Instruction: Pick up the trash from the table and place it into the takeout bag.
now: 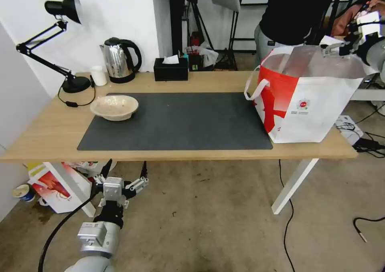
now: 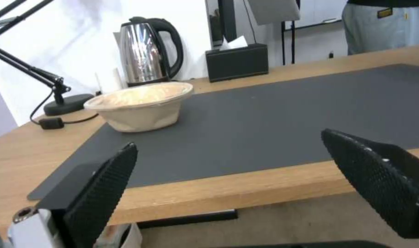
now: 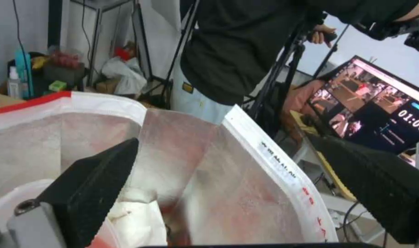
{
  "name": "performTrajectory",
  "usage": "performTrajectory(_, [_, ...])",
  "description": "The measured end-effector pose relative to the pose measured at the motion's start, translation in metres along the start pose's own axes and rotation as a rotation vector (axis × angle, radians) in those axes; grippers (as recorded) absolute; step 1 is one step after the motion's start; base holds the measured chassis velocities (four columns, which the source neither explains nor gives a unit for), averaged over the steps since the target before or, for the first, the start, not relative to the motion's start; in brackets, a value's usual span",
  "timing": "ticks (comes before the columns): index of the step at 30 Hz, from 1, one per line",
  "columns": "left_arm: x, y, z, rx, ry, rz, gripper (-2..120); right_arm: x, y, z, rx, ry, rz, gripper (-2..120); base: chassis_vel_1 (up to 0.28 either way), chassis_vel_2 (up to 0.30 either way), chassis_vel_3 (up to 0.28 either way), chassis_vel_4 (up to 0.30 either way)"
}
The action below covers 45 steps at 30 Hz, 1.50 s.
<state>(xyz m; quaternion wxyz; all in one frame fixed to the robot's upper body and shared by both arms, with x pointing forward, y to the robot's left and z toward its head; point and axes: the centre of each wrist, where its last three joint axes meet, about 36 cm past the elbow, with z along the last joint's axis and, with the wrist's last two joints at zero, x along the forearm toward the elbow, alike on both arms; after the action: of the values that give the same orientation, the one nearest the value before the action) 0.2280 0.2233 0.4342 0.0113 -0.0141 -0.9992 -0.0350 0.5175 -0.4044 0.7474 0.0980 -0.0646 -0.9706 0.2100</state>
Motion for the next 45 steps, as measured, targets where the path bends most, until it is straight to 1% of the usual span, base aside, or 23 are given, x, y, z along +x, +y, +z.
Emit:
performTrajectory(6, [0.0, 0.0, 0.0, 0.0, 0.0, 0.0, 100, 0.003, 0.004, -0.006, -0.075, -0.059, -0.013, 100, 0.0, 0.0, 0.0, 0.0])
performTrajectory(8, [0.0, 0.0, 0.0, 0.0, 0.0, 0.0, 100, 0.004, 0.007, -0.008, -0.124, -0.117, -0.015, 100, 0.0, 0.0, 0.0, 0.0])
performTrajectory(10, [0.0, 0.0, 0.0, 0.0, 0.0, 0.0, 100, 0.008, 0.012, -0.014, -0.221, -0.224, -0.037, 100, 0.0, 0.0, 0.0, 0.0])
performTrajectory(11, [0.0, 0.0, 0.0, 0.0, 0.0, 0.0, 100, 0.008, 0.012, -0.014, -0.221, -0.224, -0.037, 100, 0.0, 0.0, 0.0, 0.0])
performTrajectory(12, [0.0, 0.0, 0.0, 0.0, 0.0, 0.0, 100, 0.009, 0.015, -0.015, -0.254, -0.265, -0.049, 100, 0.0, 0.0, 0.0, 0.0])
performTrajectory(14, [0.0, 0.0, 0.0, 0.0, 0.0, 0.0, 100, 0.01, 0.024, -0.017, -0.325, -0.357, -0.075, 100, 0.0, 0.0, 0.0, 0.0])
performTrajectory(15, [0.0, 0.0, 0.0, 0.0, 0.0, 0.0, 100, 0.012, 0.038, -0.018, -0.394, -0.453, -0.097, 100, 0.0, 0.0, 0.0, 0.0])
performTrajectory(16, [0.0, 0.0, 0.0, 0.0, 0.0, 0.0, 100, 0.012, 0.038, -0.018, -0.394, -0.453, -0.097, 100, 0.0, 0.0, 0.0, 0.0])
performTrajectory(17, [0.0, 0.0, 0.0, 0.0, 0.0, 0.0, 100, 0.013, 0.043, -0.018, -0.412, -0.48, -0.104, 100, 0.0, 0.0, 0.0, 0.0])
performTrajectory(19, [0.0, 0.0, 0.0, 0.0, 0.0, 0.0, 100, 0.019, 0.063, -0.019, -0.473, -0.582, -0.125, 100, 0.0, 0.0, 0.0, 0.0])
performTrajectory(20, [0.0, 0.0, 0.0, 0.0, 0.0, 0.0, 100, 0.019, 0.063, -0.019, -0.473, -0.582, -0.125, 100, 0.0, 0.0, 0.0, 0.0])
performTrajectory(24, [0.0, 0.0, 0.0, 0.0, 0.0, 0.0, 100, 0.029, 0.09, -0.021, -0.532, -0.701, -0.137, 100, 0.0, 0.0, 0.0, 0.0])
performTrajectory(26, [0.0, 0.0, 0.0, 0.0, 0.0, 0.0, 100, 0.03, 0.094, -0.021, -0.543, -0.718, -0.138, 100, 0.0, 0.0, 0.0, 0.0])
performTrajectory(28, [0.0, 0.0, 0.0, 0.0, 0.0, 0.0, 100, 0.036, 0.106, -0.02, -0.574, -0.752, -0.155, 100, 0.0, 0.0, 0.0, 0.0])
performTrajectory(29, [0.0, 0.0, 0.0, 0.0, 0.0, 0.0, 100, 0.036, 0.106, -0.02, -0.574, -0.752, -0.155, 100, 0.0, 0.0, 0.0, 0.0])
performTrajectory(32, [0.0, 0.0, 0.0, 0.0, 0.0, 0.0, 100, 0.044, 0.121, -0.017, -0.602, -0.77, -0.186, 100, 0.0, 0.0, 0.0, 0.0])
performTrajectory(33, [0.0, 0.0, 0.0, 0.0, 0.0, 0.0, 100, 0.049, 0.13, -0.015, -0.614, -0.775, -0.202, 100, 0.0, 0.0, 0.0, 0.0])
performTrajectory(35, [0.0, 0.0, 0.0, 0.0, 0.0, 0.0, 100, 0.051, 0.134, -0.014, -0.619, -0.776, -0.209, 100, 0.0, 0.0, 0.0, 0.0])
performTrajectory(38, [0.0, 0.0, 0.0, 0.0, 0.0, 0.0, 100, 0.066, 0.163, -0.002, -0.648, -0.772, -0.254, 100, 0.0, 0.0, 0.0, 0.0])
performTrajectory(39, [0.0, 0.0, 0.0, 0.0, 0.0, 0.0, 100, 0.066, 0.163, -0.002, -0.648, -0.772, -0.254, 100, 0.0, 0.0, 0.0, 0.0])
performTrajectory(40, [0.0, 0.0, 0.0, 0.0, 0.0, 0.0, 100, 0.076, 0.175, 0.002, -0.669, -0.771, -0.282, 100, 0.0, 0.0, 0.0, 0.0])
performTrajectory(42, [0.0, 0.0, 0.0, 0.0, 0.0, 0.0, 100, 0.086, 0.185, 0.006, -0.679, -0.775, -0.3, 100, 0.0, 0.0, 0.0, 0.0])
performTrajectory(45, [0.0, 0.0, 0.0, 0.0, 0.0, 0.0, 100, 0.093, 0.193, 0.011, -0.684, -0.773, -0.315, 100, 0.0, 0.0, 0.0, 0.0])
